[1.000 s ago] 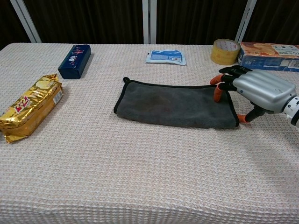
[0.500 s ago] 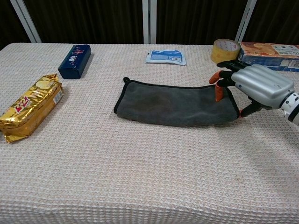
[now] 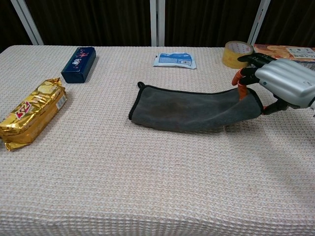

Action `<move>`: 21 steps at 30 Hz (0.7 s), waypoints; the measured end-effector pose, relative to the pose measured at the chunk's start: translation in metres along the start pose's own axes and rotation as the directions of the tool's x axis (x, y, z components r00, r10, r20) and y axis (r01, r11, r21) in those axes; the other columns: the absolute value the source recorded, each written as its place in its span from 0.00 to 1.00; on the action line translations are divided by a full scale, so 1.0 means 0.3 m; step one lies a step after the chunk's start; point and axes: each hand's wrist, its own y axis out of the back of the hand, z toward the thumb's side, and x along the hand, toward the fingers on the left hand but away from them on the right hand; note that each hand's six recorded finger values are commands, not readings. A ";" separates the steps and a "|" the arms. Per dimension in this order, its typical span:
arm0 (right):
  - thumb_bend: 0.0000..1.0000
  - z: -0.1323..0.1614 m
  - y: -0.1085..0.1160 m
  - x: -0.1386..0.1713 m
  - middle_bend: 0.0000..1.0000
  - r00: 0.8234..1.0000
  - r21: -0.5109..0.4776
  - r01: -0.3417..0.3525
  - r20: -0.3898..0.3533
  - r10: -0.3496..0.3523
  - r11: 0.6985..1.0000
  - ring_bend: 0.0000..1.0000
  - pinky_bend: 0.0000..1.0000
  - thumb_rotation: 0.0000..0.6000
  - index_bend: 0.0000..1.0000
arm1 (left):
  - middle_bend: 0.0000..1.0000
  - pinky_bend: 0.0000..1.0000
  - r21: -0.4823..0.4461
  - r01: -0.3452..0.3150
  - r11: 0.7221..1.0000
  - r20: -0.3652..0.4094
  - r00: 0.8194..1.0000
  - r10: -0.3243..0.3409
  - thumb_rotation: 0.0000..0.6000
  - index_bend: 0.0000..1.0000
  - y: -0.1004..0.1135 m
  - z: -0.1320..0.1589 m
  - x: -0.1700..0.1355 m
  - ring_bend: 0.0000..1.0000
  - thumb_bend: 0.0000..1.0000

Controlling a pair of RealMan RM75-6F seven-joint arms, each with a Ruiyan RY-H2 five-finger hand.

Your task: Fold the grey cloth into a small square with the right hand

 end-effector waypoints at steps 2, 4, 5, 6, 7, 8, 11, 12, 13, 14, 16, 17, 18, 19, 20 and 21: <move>0.44 -0.017 0.014 0.011 0.29 1.000 0.037 0.009 -0.005 -0.009 0.999 0.00 0.00 1.00 0.72 | 0.14 0.12 -0.001 0.000 1.000 0.001 1.000 0.000 1.00 0.23 0.001 0.001 0.001 0.17 0.18; 0.44 -0.043 0.038 0.026 0.29 1.000 0.070 0.024 -0.006 -0.024 0.997 0.00 0.00 1.00 0.72 | 0.14 0.12 -0.003 0.001 1.000 0.004 1.000 -0.001 1.00 0.23 0.000 0.004 0.002 0.17 0.18; 0.44 -0.054 0.051 0.031 0.29 0.999 0.083 0.033 -0.006 -0.033 0.996 0.00 0.00 1.00 0.72 | 0.14 0.12 -0.003 0.001 1.000 0.006 1.000 -0.001 1.00 0.23 0.000 0.005 0.003 0.17 0.18; 0.44 -0.066 0.071 0.036 0.29 0.999 0.098 0.047 -0.006 -0.047 0.994 0.00 0.00 1.00 0.72 | 0.14 0.12 -0.004 0.001 1.000 0.007 1.000 -0.001 1.00 0.23 0.000 0.006 0.004 0.17 0.18; 0.44 -0.071 0.086 0.037 0.29 0.998 0.104 0.059 -0.008 -0.058 0.993 0.00 0.00 1.00 0.72 | 0.14 0.12 -0.005 0.001 1.000 0.009 1.000 -0.001 1.00 0.23 -0.001 0.007 0.005 0.17 0.18; 0.44 -0.072 0.100 0.035 0.29 0.998 0.106 0.070 -0.011 -0.070 0.992 0.00 0.00 1.00 0.72 | 0.14 0.12 -0.005 0.000 1.000 0.010 1.000 0.000 1.00 0.23 -0.001 0.007 0.005 0.17 0.18; 0.44 -0.048 0.139 0.000 0.29 0.994 0.102 0.106 -0.039 -0.103 0.989 0.00 0.00 1.00 0.72 | 0.14 0.12 -0.005 -0.001 1.000 0.009 1.000 0.001 1.00 0.23 0.000 0.006 0.003 0.17 0.18; 0.44 -0.029 0.153 -0.024 0.29 0.992 0.102 0.119 -0.058 -0.114 0.988 0.00 0.00 1.00 0.72 | 0.14 0.12 -0.006 -0.001 1.000 0.009 1.000 0.001 1.00 0.23 0.000 0.005 0.003 0.17 0.18; 0.44 -0.012 0.163 -0.044 0.29 0.990 0.103 0.128 -0.075 -0.121 0.986 0.00 0.00 1.00 0.72 | 0.14 0.12 -0.006 -0.001 1.000 0.007 1.000 0.001 1.00 0.23 0.000 0.003 0.001 0.17 0.18; 0.44 0.008 0.171 -0.067 0.29 0.988 0.104 0.135 -0.093 -0.126 0.985 0.00 0.00 1.00 0.72 | 0.14 0.12 -0.006 -0.002 1.000 0.006 1.000 0.002 1.00 0.23 0.001 0.001 0.000 0.17 0.18; 0.44 0.063 0.184 -0.124 0.29 0.982 0.111 0.143 -0.139 -0.127 0.983 0.00 0.00 1.00 0.72 | 0.14 0.12 -0.006 -0.001 1.000 0.004 1.000 0.001 1.00 0.23 0.000 -0.002 -0.001 0.17 0.18; 0.44 0.088 0.186 -0.148 0.29 0.980 0.115 0.143 -0.158 -0.124 0.983 0.00 0.00 1.00 0.72 | 0.14 0.12 -0.006 -0.001 1.000 0.003 1.000 0.001 1.00 0.23 0.000 -0.003 -0.002 0.17 0.18; 0.44 0.122 0.186 -0.180 0.29 0.977 0.120 0.140 -0.180 -0.117 0.983 0.00 0.00 1.00 0.72 | 0.14 0.12 -0.007 0.000 1.000 0.002 1.000 0.000 1.00 0.23 0.000 -0.005 -0.002 0.17 0.18; 0.44 0.150 0.185 -0.205 0.29 0.974 0.123 0.137 -0.198 -0.111 0.983 0.00 0.00 1.00 0.72 | 0.14 0.12 -0.007 0.000 1.000 0.001 1.000 0.000 1.00 0.23 -0.001 -0.008 -0.004 0.17 0.18; 0.44 0.180 0.183 -0.229 0.29 0.971 0.126 0.133 -0.216 -0.104 0.983 0.00 0.00 1.00 0.72 | 0.14 0.12 -0.008 0.001 1.000 0.000 1.000 -0.001 1.00 0.23 -0.002 -0.010 -0.005 0.17 0.18; 0.44 0.222 0.181 -0.261 0.29 0.966 0.130 0.129 -0.240 -0.095 0.983 0.00 0.00 1.00 0.72 | 0.14 0.12 -0.009 0.002 1.000 -0.001 1.000 -0.002 1.00 0.23 -0.003 -0.013 -0.006 0.17 0.18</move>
